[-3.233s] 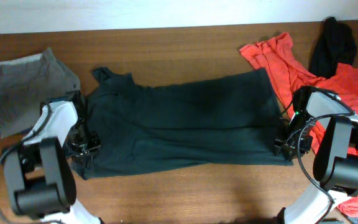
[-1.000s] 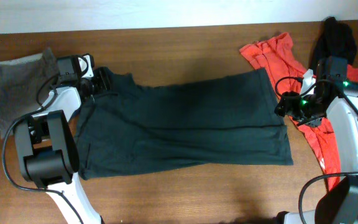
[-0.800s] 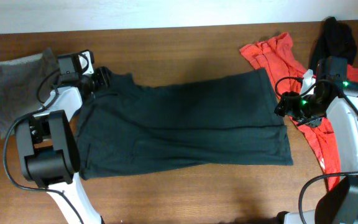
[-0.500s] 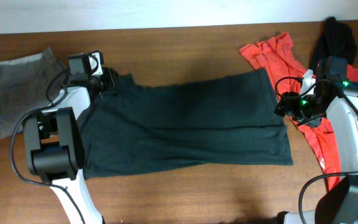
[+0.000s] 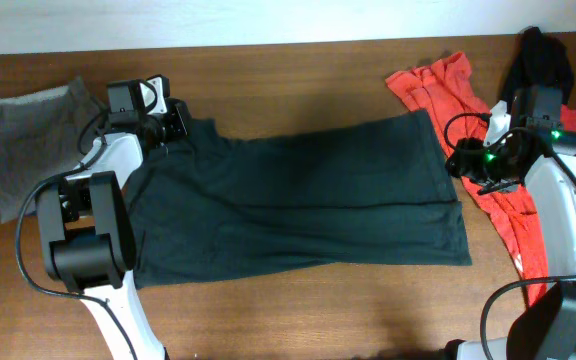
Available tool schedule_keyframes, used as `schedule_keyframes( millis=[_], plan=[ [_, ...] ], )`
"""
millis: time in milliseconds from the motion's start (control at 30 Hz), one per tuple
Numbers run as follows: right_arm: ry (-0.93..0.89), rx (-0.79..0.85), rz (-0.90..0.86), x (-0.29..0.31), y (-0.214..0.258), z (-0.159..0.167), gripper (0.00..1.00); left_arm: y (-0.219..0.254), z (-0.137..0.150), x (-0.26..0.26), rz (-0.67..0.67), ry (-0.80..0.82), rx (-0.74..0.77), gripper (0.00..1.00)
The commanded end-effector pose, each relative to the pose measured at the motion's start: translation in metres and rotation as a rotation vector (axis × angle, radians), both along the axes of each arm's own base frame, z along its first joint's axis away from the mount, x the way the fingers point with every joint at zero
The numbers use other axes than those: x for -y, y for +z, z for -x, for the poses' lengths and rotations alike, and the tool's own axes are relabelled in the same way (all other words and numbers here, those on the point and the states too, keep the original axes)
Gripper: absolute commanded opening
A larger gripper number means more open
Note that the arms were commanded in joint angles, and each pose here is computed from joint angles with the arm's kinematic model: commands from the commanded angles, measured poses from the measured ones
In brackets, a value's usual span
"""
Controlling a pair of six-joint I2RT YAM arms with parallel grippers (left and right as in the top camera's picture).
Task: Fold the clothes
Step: 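Move both grippers to the shirt's top corners and grasp them, then fold the top edge down over the shirt with both grippers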
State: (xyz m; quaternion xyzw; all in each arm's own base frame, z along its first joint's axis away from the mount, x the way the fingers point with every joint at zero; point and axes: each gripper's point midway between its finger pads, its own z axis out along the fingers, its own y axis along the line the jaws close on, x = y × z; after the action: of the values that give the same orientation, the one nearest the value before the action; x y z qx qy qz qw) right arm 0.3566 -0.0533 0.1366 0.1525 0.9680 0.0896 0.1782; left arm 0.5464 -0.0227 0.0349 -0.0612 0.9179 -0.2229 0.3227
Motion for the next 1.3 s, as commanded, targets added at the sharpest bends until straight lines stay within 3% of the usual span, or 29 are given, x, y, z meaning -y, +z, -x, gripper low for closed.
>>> schedule_keyframes(
  millis=[0,200,300,467,767,1000,1267],
  plan=[
    [0.033,0.029,0.019,0.001,-0.004,-0.011,0.58,0.026,0.007,0.008,0.055,-0.019,-0.006,0.01],
    [0.109,0.126,-0.03,-0.008,-0.018,-0.049,0.59,0.021,0.041,0.015,0.093,-0.031,-0.16,0.01],
    [0.12,0.181,-0.021,-0.007,-0.027,-0.072,0.66,0.016,0.052,0.017,0.104,-0.033,-0.214,0.01],
    [0.15,0.264,-0.014,-0.011,-0.046,-0.11,0.73,0.014,0.054,0.018,0.105,-0.032,-0.226,0.01],
    [0.18,0.355,-0.039,-0.024,-0.1,-0.156,0.73,0.014,0.055,0.018,0.106,-0.032,-0.231,0.01],
    [0.185,0.463,-0.007,-0.019,-0.105,-0.182,0.73,0.01,0.059,0.014,0.086,-0.017,-0.254,0.01],
    [0.194,0.439,-0.032,-0.023,-0.122,-0.18,0.73,0.009,0.058,0.013,0.077,-0.011,-0.255,0.01]
  ],
)
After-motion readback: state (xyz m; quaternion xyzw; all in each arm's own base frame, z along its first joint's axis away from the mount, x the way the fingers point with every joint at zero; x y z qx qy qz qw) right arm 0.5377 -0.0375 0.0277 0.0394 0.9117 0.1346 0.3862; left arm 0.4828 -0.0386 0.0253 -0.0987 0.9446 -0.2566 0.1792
